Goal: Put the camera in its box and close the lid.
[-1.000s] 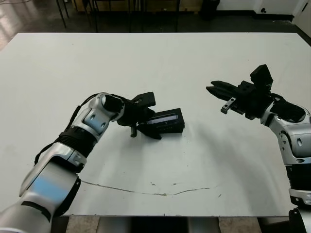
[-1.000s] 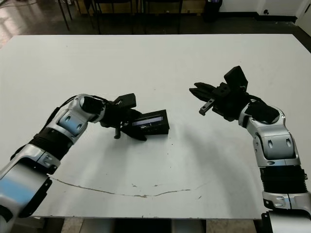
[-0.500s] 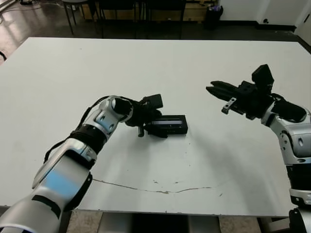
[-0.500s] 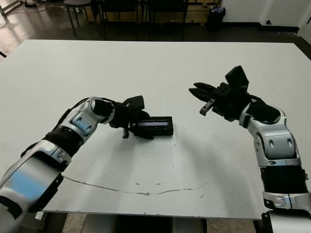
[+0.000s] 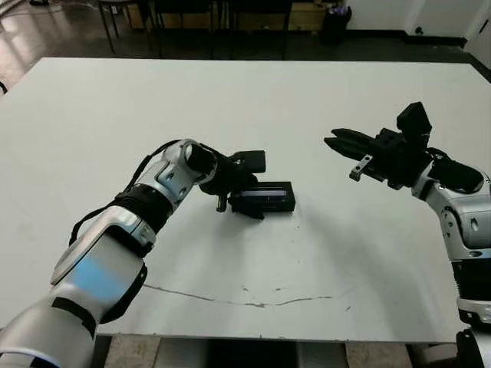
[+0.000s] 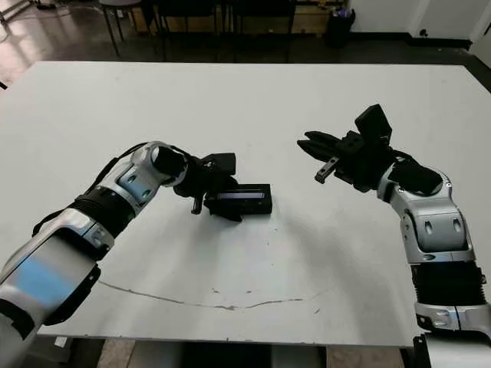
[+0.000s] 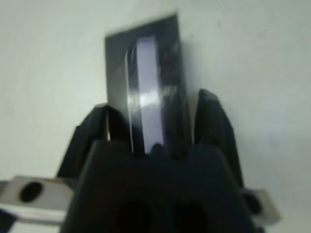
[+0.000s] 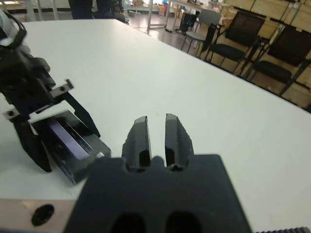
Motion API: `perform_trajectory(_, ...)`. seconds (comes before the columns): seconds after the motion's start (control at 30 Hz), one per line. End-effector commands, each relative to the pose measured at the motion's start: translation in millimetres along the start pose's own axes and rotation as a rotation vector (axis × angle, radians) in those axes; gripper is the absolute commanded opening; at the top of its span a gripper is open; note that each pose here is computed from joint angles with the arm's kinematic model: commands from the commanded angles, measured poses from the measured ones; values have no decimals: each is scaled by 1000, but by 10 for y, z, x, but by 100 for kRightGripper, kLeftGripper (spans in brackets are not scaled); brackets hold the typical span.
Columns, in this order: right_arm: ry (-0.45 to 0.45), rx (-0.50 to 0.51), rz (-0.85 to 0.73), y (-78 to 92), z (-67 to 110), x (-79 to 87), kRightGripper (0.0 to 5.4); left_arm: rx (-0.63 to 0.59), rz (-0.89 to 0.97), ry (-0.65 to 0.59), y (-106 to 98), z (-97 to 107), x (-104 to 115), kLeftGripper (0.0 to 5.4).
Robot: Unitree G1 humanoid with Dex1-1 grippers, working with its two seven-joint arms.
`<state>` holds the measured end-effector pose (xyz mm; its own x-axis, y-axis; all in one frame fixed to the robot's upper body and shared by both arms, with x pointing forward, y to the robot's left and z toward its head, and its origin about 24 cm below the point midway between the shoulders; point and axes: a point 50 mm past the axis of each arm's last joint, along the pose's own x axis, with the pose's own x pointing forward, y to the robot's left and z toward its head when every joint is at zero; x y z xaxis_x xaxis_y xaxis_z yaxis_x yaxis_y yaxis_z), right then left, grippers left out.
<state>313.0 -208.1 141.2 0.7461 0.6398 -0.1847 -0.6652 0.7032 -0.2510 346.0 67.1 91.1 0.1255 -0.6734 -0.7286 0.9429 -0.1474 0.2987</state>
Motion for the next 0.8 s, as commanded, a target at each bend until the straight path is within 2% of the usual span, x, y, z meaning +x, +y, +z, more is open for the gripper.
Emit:
perform_trajectory(0.03,37,6,-1,-14,-50,-30,0,-81,-88,71,-216,-345,-9,325)
perform_trajectory(0.2,40,5,5,-9,-38,-22,0,-82,-65,80,-204,-426,-173,439)
perform_trajectory(0.37,42,10,6,-8,-35,-13,0,-74,39,-3,-207,-465,-357,539)
perform_trajectory(0.53,35,9,7,-7,-39,-10,0,-161,214,-103,-105,-451,-649,539)
perform_trajectory(0.67,39,2,1,-12,-42,-12,0,-192,383,-329,-40,-383,-973,539)
perform_trajectory(0.73,35,8,-1,-14,-42,-13,0,-264,485,-431,-44,-368,-1104,539)
perform_trajectory(0.8,31,23,-2,-16,-45,-13,0,-387,648,-566,-64,-343,-1130,530)
